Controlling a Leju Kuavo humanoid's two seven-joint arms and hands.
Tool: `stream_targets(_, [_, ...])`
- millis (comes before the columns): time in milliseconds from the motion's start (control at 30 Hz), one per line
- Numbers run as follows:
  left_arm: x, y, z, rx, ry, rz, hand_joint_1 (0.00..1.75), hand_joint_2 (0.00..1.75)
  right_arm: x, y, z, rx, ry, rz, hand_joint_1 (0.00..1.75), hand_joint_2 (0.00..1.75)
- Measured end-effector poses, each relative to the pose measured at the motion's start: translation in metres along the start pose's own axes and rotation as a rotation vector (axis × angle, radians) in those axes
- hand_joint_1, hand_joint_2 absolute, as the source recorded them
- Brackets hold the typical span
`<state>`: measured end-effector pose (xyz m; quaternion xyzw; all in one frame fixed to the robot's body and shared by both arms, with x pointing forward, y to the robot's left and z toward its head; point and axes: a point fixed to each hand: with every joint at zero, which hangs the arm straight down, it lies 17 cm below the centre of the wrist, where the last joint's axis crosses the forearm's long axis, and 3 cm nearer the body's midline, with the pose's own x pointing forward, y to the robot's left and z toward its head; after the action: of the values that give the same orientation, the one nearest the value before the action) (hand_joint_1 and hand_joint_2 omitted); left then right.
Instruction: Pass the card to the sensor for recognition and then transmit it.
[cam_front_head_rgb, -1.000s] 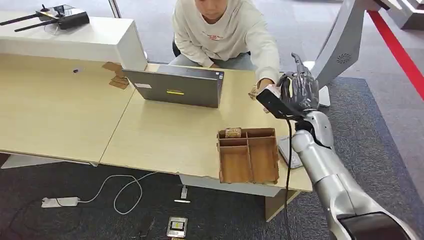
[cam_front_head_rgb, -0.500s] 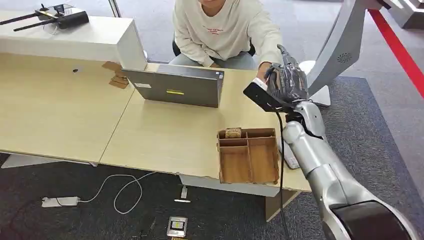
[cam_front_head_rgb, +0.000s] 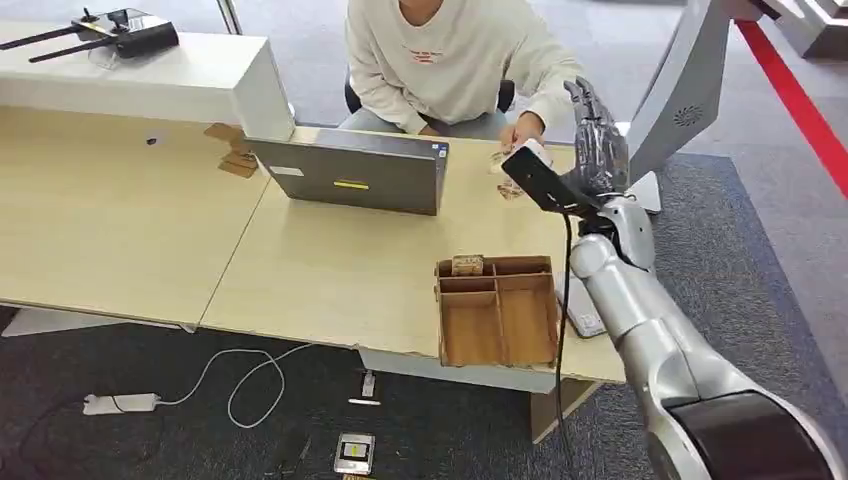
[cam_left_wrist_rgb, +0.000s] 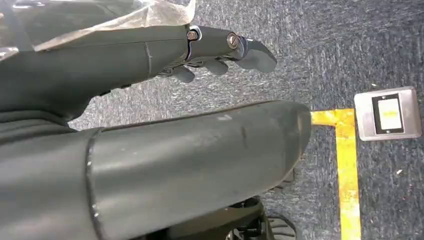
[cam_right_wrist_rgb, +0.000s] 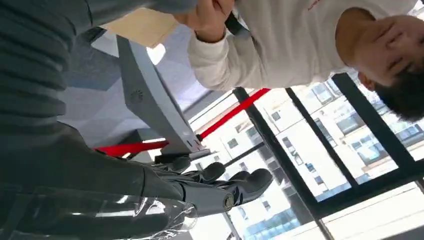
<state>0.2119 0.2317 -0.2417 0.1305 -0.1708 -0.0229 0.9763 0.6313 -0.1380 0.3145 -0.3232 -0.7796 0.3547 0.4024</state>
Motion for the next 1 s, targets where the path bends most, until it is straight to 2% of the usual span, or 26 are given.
stream_targets(200, [-0.008, 0.001, 0.000, 0.009, 0.026, 0.008, 0.00, 0.00, -0.062, -0.052, 0.009, -0.163, 0.118, -0.021, 0.00, 1.75])
stream_targets(367, [-0.017, 0.003, 0.000, 0.021, 0.058, 0.030, 0.00, 0.00, -0.135, -0.098, 0.041, -0.305, 0.262, -0.023, 0.00, 1.75])
stream_targets(500, [-0.029, 0.004, 0.001, 0.030, 0.102, 0.068, 0.00, 0.00, -0.208, -0.115, 0.097, -0.359, 0.397, -0.027, 0.00, 1.75])
stream_targets(667, [-0.041, 0.000, 0.003, 0.027, 0.163, 0.156, 0.00, 0.00, -0.284, -0.111, 0.184, -0.346, 0.580, 0.010, 0.00, 1.75])
stream_targets(833, [-0.048, -0.004, 0.005, 0.022, 0.181, 0.176, 0.00, 0.00, -0.323, -0.105, 0.245, -0.317, 0.688, 0.050, 0.00, 1.75])
stream_targets(1000, [-0.054, -0.009, 0.007, 0.016, 0.207, 0.221, 0.00, 0.00, -0.356, -0.090, 0.306, -0.245, 0.850, 0.112, 0.00, 1.75])
